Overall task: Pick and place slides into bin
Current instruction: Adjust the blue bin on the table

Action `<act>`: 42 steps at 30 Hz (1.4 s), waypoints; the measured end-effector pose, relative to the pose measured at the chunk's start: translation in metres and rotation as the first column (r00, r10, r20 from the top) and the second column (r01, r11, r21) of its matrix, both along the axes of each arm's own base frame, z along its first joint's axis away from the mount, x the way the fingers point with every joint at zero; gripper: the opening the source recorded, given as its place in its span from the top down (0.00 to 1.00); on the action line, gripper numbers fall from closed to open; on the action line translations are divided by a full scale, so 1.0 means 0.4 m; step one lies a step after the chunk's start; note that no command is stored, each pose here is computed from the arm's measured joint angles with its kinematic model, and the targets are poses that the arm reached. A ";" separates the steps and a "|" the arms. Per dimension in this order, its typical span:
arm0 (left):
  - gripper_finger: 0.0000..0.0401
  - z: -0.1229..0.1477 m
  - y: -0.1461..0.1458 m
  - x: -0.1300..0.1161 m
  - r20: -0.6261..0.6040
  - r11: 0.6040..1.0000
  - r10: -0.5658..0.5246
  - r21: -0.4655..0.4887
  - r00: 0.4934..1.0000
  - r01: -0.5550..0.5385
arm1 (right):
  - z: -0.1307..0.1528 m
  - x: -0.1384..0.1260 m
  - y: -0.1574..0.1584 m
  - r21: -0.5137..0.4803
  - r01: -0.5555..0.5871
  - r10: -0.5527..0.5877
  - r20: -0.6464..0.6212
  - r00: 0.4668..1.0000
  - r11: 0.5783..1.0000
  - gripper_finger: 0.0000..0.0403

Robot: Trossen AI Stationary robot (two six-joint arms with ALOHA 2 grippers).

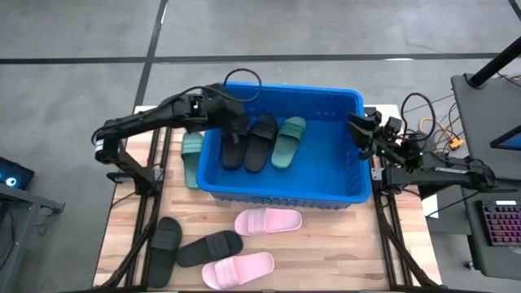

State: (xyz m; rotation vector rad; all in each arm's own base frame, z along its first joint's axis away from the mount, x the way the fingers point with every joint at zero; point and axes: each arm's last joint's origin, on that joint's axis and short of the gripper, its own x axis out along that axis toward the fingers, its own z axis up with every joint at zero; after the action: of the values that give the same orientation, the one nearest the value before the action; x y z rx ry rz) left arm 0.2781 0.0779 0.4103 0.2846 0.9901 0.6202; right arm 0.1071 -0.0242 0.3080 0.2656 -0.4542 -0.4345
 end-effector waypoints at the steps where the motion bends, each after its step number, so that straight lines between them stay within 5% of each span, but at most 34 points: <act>1: 0.44 0.001 -0.002 -0.015 -0.025 1.000 0.021 0.000 0.999 -0.021 | 0.000 -0.001 0.000 0.000 0.001 -0.001 -0.001 1.000 1.000 0.50; 13: 0.44 -0.006 -0.029 -0.149 -0.165 0.980 0.189 -0.037 0.968 -0.198 | -0.007 0.000 0.000 0.006 0.004 -0.004 -0.033 0.999 1.000 0.50; 21: 0.44 -0.075 -0.051 -0.248 -0.245 0.960 0.251 -0.063 0.936 -0.274 | 0.000 -0.024 0.003 -0.006 0.007 -0.007 -0.003 1.000 1.000 0.50; 29: 0.44 -0.178 -0.062 -0.294 -0.186 0.908 0.383 -0.104 0.905 -0.406 | -0.012 -0.047 0.006 -0.007 0.014 -0.014 -0.051 0.999 1.000 0.50; 38: 0.46 -0.228 -0.080 -0.376 0.013 0.923 0.371 -0.116 0.929 -0.367 | -0.007 -0.070 0.009 -0.011 0.014 -0.015 -0.013 1.000 1.000 0.50; 42: 0.51 -0.261 -0.087 -0.390 0.113 0.954 0.277 -0.149 0.954 -0.259 | -0.004 -0.078 0.010 -0.013 0.014 -0.014 0.002 1.000 1.000 0.50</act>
State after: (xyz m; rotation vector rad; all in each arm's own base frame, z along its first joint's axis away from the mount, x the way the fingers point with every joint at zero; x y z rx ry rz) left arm 0.1220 0.0431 0.3060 -0.0112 0.9442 0.8062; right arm 0.0759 -0.0203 0.3062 0.2502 -0.4613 -0.4453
